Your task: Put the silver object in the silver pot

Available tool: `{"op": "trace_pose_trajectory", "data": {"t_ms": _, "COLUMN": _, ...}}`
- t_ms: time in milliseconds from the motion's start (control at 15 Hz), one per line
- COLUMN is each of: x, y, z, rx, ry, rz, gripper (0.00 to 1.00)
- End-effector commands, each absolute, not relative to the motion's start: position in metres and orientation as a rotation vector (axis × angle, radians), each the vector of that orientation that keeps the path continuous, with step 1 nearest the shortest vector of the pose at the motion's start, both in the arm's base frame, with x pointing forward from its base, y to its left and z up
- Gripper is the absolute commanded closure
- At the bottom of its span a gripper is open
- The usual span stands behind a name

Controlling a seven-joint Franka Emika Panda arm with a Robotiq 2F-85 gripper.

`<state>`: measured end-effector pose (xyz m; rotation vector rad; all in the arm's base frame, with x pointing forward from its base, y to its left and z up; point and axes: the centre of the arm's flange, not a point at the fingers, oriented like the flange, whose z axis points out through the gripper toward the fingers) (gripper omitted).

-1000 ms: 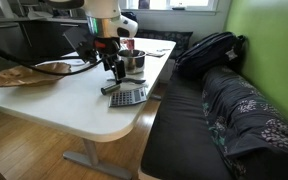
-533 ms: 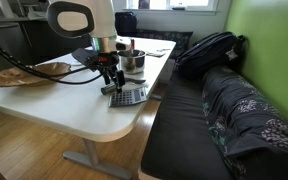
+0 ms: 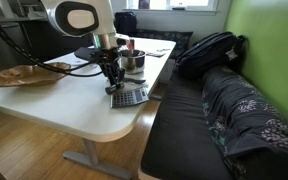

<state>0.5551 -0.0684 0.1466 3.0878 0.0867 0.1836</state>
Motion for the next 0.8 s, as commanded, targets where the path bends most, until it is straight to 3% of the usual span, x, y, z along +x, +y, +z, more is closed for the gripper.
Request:
{"op": "trace_pose_trajectory", "data": {"t_ms": 0, "x": 0.561, "y": -0.062, "z": 0.143, "rx": 3.072, "ry": 0.103, "rz": 0.180, "gripper": 0.90}}
{"op": "trace_pose_trajectory", "data": {"t_ms": 267, "x": 0.587, "y": -0.030, "z": 0.204, "rx": 3.012, "ry": 0.225, "rz": 0.508, "gripper": 1.00}}
{"op": "trace_pose_trajectory", "data": {"t_ms": 467, "x": 0.603, "y": -0.010, "z": 0.230, "rx": 3.021, "ry": 0.269, "rz": 0.581, "gripper": 1.00}}
{"op": "trace_pose_trajectory", "data": {"t_ms": 533, "x": 0.604, "y": -0.012, "z": 0.224, "rx": 3.057, "ry": 0.228, "rz": 0.523, "gripper": 0.75}}
{"op": "trace_pose_trajectory", "data": {"t_ms": 600, "x": 0.602, "y": -0.015, "z": 0.215, "rx": 3.087, "ry": 0.181, "rz": 0.481, "gripper": 0.74}}
{"op": "trace_pose_trajectory", "data": {"t_ms": 733, "x": 0.588, "y": -0.029, "z": 0.201, "rx": 3.105, "ry": 0.015, "rz": 0.373, "gripper": 0.60}}
